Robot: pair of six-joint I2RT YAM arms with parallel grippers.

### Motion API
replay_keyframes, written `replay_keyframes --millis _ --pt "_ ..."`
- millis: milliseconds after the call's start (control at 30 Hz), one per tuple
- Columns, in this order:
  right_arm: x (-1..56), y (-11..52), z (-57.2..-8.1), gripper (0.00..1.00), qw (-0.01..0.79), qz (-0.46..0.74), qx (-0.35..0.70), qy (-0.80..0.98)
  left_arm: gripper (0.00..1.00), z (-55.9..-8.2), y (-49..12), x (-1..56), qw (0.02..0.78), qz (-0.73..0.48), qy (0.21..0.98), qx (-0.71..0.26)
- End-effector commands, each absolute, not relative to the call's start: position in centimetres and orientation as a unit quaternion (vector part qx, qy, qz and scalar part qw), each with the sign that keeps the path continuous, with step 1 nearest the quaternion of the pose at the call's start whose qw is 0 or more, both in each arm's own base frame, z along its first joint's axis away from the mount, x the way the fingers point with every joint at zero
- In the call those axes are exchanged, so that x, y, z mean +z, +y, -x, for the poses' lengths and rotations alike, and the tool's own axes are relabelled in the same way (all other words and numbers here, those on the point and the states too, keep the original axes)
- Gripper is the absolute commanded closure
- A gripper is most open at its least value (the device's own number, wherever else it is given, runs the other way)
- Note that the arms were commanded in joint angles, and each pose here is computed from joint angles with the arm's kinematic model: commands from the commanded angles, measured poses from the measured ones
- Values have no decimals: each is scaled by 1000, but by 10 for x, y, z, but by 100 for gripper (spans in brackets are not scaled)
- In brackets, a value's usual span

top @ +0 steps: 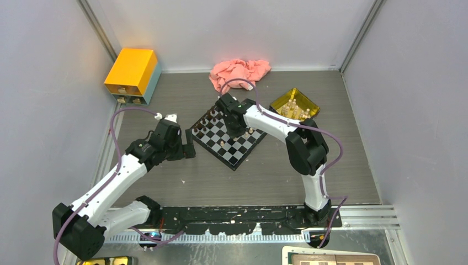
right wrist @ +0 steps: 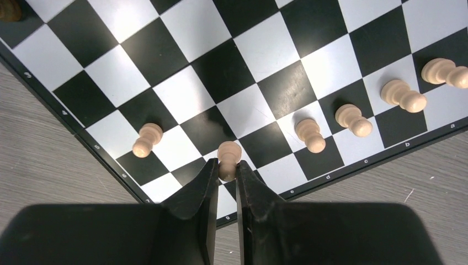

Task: Set up the chess pieces on the board
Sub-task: Move the chess piece to the chessboard.

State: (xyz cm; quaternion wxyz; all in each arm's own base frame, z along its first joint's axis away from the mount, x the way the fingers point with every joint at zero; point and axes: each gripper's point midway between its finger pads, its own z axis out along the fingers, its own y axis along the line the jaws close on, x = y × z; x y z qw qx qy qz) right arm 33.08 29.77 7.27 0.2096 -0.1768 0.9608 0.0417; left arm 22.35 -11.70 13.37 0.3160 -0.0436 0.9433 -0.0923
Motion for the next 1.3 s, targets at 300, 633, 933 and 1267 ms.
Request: replay_keyframes --millis 300,633,933,1267 --pt "91 278 -342 85 243 134 35 960 0 -230 -121 140 331 44 936 -107" --pt "85 271 -344 85 236 125 32 963 0 -230 -122 138 329 45 937 -107" --pt "81 270 -343 77 228 120 36 966 0 -231 -123 138 328 45 938 -107" --pt "86 272 -347 58 235 122 38 964 0 -232 -123 137 327 45 938 -106"
